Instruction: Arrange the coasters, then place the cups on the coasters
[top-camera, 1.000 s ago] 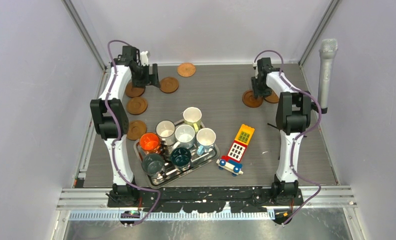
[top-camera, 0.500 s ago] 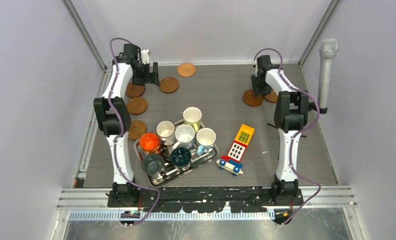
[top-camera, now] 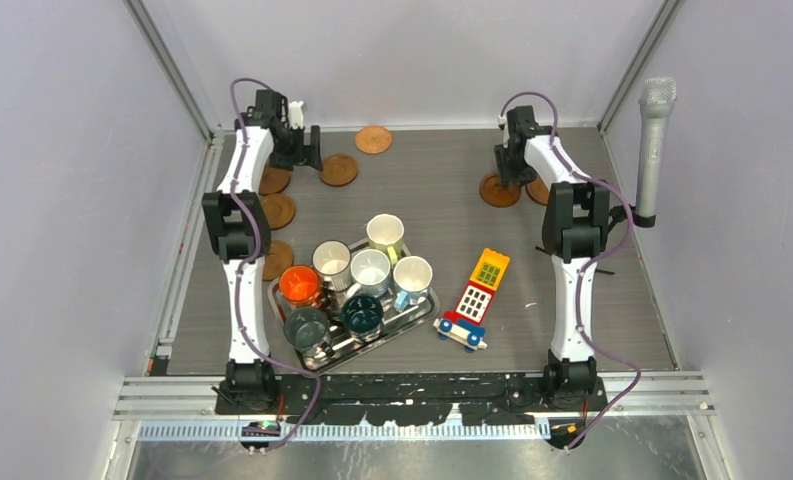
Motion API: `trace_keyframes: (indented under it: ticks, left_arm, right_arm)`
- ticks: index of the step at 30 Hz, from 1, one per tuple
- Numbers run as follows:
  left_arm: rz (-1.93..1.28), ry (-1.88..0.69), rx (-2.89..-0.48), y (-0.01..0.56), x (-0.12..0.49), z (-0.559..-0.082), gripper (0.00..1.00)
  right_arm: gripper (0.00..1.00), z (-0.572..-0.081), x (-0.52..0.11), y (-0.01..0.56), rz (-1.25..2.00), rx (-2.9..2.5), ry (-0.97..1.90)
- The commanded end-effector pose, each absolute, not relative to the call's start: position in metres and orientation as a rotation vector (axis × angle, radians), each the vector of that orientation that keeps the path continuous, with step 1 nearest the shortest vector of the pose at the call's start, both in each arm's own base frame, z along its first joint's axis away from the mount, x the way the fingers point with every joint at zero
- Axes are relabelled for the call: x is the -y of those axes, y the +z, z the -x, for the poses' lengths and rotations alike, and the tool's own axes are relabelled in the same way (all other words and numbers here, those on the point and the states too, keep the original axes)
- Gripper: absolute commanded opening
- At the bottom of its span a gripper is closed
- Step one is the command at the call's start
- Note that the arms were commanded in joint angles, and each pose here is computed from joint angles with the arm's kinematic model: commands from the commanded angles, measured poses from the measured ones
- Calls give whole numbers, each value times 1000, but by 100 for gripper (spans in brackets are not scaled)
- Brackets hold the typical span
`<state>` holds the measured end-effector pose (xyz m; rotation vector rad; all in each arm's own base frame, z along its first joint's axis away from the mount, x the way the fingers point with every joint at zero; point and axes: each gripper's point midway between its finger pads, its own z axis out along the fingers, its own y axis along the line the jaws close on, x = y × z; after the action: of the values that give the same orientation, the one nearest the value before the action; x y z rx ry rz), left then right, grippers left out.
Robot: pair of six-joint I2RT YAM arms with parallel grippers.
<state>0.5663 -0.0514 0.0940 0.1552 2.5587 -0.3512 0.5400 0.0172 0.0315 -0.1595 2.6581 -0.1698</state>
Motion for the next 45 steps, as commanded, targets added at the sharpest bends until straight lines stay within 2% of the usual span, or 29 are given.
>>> trace_keyframes:
  ticks: [1,5,11,19,34,38,45]
  left_arm:
    - [-217,-319,-2509,102,50,-578,89]
    - [-235,-336,-2484,98,54,-586,89]
    - [-254,-349,-2452,88,63,-602,89]
    - [-341,-301,-2452,61,80,-610,82]
    - [-631,-346,-2494,39,171,-571,54]
    - [-715,-387,-2486,38,211,-555,50]
    - [-769,-491,-2469,38,270,-533,49]
  right_arm:
    - [51,-549,-38,27,180,-2643,-98]
    - [58,-557,-40,56,176,-2588,-88]
    - [61,-564,-49,99,186,-2511,-46]
    - [66,-558,-75,136,235,-2448,51]
    - [68,-550,-99,148,265,-2430,146]
    - [67,-550,-103,144,257,-2438,170]
    - [68,-548,-122,134,270,-2455,208]
